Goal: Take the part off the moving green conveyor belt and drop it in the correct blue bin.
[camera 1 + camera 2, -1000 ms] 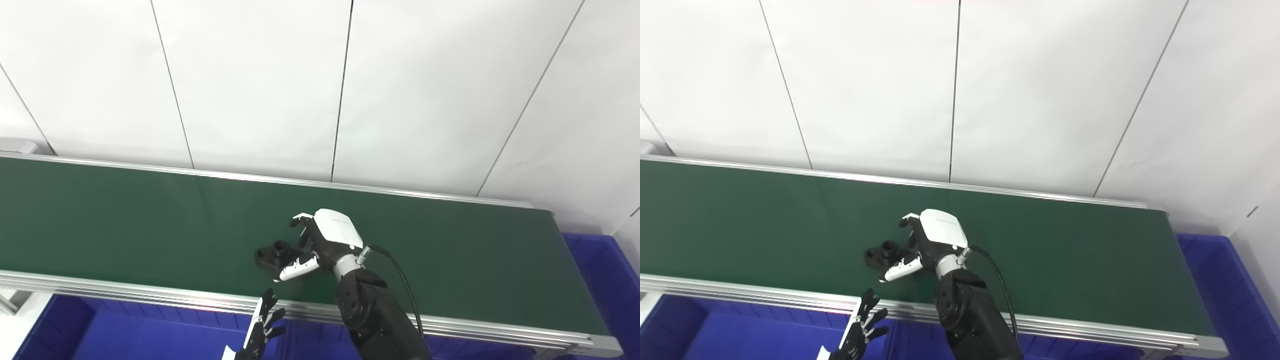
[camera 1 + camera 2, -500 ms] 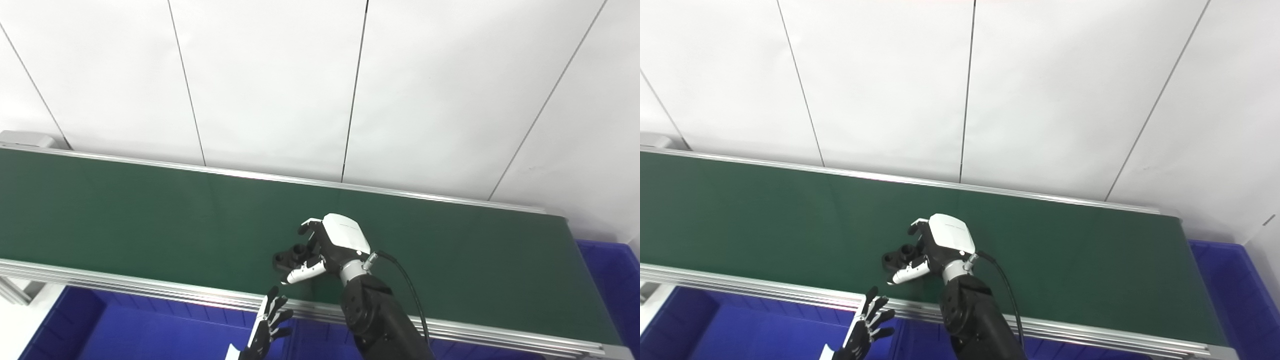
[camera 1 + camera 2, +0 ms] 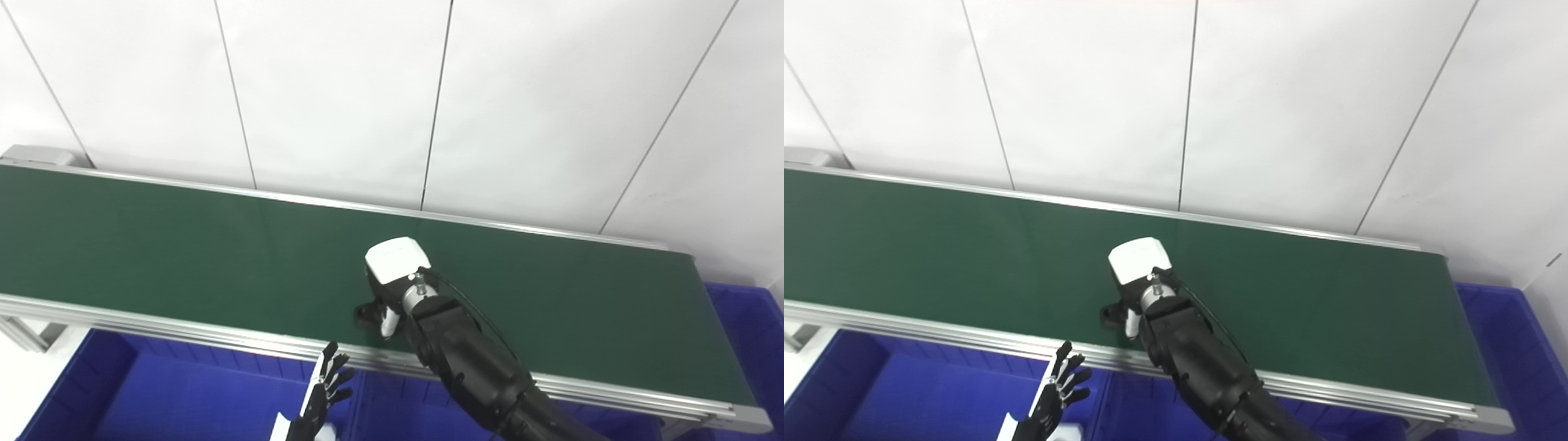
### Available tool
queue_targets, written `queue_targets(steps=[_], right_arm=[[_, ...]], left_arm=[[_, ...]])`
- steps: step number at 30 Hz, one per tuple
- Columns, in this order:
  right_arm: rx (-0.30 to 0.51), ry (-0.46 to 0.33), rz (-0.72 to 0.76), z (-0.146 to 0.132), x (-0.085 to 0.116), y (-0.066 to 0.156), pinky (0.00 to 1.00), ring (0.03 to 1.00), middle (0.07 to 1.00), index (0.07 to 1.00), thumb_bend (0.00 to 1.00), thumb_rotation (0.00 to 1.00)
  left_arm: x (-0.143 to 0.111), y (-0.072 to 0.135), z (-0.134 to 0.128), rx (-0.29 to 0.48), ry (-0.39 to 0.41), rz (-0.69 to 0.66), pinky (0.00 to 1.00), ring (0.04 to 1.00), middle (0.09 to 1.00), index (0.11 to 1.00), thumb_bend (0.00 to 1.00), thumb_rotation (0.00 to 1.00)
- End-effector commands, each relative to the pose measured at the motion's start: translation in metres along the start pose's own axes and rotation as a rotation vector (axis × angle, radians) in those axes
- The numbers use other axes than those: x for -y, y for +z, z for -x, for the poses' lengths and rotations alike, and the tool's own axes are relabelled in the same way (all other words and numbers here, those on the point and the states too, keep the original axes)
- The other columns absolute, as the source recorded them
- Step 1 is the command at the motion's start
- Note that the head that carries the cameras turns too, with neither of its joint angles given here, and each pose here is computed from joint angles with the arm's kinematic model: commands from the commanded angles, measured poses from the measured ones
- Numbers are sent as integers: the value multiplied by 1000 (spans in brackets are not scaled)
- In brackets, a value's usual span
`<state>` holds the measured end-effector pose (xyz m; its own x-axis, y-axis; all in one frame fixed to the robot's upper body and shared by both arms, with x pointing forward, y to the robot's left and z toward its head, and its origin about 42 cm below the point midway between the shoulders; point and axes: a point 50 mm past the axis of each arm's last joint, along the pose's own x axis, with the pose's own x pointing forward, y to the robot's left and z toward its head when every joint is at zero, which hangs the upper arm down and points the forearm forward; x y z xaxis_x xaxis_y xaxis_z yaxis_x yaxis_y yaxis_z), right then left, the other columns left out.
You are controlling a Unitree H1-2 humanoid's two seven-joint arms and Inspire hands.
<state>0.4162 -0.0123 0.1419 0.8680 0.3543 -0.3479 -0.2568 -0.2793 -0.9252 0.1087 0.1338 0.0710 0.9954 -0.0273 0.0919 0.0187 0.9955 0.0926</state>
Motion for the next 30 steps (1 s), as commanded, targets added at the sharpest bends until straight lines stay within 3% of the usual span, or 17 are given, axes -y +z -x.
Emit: queue_targets(steps=[1, 7, 13, 20, 24, 30], right_arm=[[-142, 225, 18, 9, -66, -38, 76, 150, 469, 490, 532, 0], [-150, 232, -18, 11, -64, -43, 101, 176, 470, 492, 530, 0], [-135, 190, -89, 15, -55, -49, 99, 177, 470, 492, 530, 0], [-121, 135, -165, 24, -23, -53, 142, 230, 471, 493, 529, 0], [-123, 77, -188, 36, 4, -62, 181, 282, 475, 493, 529, 0], [-145, -15, -126, 57, 30, -78, 132, 221, 470, 491, 532, 0]], left_arm=[[77, 53, -9, 77, 25, 276, 815, 891, 954, 1000, 891, 789], [76, 51, -10, 69, 20, 280, 816, 895, 957, 1000, 880, 785], [76, 50, -12, 64, 18, 281, 819, 897, 959, 1000, 863, 785], [71, 48, -12, 64, 13, 269, 819, 898, 961, 1000, 844, 796], [67, 46, -12, 54, 7, 263, 821, 898, 965, 1000, 838, 805], [62, 46, -11, 50, -8, 270, 827, 900, 968, 1000, 828, 805]])
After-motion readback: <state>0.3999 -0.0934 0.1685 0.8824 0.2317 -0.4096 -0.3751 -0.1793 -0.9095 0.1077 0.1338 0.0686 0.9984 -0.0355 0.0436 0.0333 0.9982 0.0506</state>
